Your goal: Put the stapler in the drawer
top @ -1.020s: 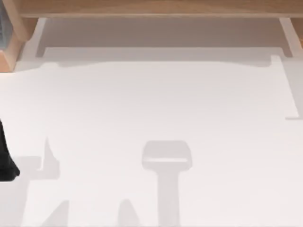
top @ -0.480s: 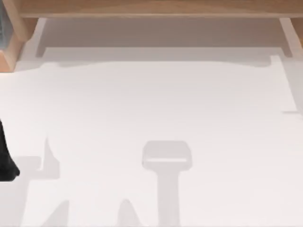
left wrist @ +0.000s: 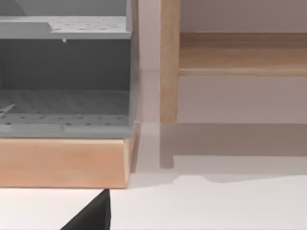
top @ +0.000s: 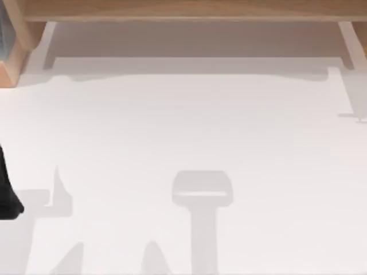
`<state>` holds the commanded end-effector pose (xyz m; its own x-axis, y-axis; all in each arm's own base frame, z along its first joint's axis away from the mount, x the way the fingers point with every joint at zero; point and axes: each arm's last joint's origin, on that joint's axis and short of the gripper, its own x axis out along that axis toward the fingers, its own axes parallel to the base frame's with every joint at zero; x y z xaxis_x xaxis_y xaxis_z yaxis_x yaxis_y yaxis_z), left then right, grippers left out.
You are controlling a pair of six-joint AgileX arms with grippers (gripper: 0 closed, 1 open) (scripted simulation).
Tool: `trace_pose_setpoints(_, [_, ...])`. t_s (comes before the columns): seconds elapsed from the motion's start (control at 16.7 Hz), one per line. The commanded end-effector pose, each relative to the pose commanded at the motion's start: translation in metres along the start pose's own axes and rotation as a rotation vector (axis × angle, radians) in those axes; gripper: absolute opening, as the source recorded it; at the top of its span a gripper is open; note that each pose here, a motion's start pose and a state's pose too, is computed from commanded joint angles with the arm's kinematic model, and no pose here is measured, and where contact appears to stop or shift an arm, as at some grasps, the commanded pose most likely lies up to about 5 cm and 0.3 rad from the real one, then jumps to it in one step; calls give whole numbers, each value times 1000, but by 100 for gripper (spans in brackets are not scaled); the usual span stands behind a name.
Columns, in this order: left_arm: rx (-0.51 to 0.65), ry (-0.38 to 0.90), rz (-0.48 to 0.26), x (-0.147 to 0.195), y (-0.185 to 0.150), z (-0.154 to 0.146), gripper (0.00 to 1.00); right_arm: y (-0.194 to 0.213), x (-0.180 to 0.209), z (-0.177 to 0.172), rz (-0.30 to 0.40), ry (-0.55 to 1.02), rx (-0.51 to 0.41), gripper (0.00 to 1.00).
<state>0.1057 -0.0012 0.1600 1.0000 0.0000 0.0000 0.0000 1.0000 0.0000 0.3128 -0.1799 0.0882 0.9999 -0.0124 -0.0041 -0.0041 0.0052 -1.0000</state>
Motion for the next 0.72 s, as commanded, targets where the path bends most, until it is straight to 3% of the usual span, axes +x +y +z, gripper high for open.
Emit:
trace_pose_setpoints(0.24, [0, 0, 0, 0, 0, 0, 100, 2, 3, -1, 7, 3, 2, 0])
trace_pose_setpoints(0.72, [0, 0, 0, 0, 0, 0, 100, 0, 61, -1, 1, 5, 2, 0])
